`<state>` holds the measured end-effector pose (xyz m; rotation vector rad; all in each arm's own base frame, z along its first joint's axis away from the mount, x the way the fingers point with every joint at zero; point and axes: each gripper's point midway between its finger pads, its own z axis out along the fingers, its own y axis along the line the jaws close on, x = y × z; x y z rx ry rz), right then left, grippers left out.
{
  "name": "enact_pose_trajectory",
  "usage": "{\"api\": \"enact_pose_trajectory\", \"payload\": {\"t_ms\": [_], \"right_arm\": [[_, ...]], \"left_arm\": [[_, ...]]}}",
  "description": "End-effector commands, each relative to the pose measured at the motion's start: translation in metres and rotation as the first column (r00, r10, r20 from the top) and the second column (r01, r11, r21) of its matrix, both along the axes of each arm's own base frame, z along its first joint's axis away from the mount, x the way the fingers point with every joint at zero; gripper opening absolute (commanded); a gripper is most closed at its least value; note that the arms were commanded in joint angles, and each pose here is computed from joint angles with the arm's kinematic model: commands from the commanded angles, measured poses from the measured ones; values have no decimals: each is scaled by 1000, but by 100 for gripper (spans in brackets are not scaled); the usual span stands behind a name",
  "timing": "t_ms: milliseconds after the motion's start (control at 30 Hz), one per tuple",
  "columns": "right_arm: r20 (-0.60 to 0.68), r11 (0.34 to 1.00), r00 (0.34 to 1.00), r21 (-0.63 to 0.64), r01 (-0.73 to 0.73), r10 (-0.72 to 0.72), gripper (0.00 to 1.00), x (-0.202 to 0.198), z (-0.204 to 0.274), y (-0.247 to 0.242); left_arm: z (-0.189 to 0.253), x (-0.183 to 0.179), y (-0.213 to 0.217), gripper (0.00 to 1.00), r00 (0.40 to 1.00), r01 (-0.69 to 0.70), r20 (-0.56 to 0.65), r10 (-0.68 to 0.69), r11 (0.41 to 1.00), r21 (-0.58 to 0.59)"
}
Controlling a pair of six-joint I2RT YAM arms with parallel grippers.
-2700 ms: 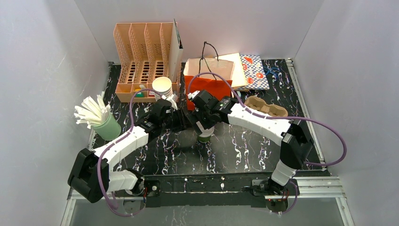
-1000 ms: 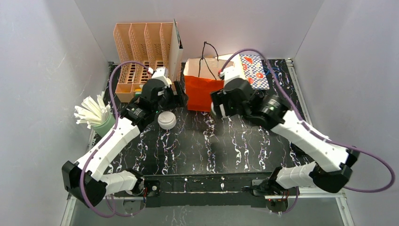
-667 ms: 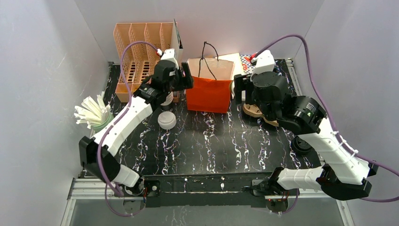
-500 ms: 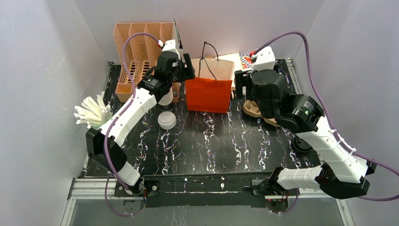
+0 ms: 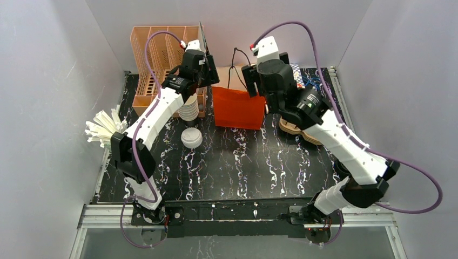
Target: Pack the takeout coffee
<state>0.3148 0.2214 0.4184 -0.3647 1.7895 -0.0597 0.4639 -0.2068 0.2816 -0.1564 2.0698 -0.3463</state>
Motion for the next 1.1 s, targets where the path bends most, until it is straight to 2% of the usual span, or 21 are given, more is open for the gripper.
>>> {"api": "enact_pose_trajectory", "payload": {"t_ms": [0,200,433,533,633,867,1067], "right_arm": [[35,998,999,66,2,-4,60,25,24,-5],[-111,988,987,113,-104,117,59,46,-6,4],[-264,967,933,137,-215,245,57,36,-32,31],[-327,948,893,185,-259,308,55,21,-36,41],[-346,928,867,233,-290,358,54,7,-34,45],[-404,871,778,321,-371,480,53,-31,-36,60],[-454,862,732,285,-420,507,53,-65,-49,77]], "left_arm": [[-3,-2,-11,62,997,57,-43,-58,998,-22],[-11,-2,-20,54,989,124,-80,-124,992,-9],[-8,-7,-19,24,986,144,-89,-143,990,7],[-5,-10,-20,10,983,162,-93,-160,987,10],[0,-15,-22,1,977,190,-103,-188,982,8],[19,-38,-33,0,945,302,-121,-303,953,-32],[29,-66,-45,0,881,438,-159,-446,895,-82]]}}
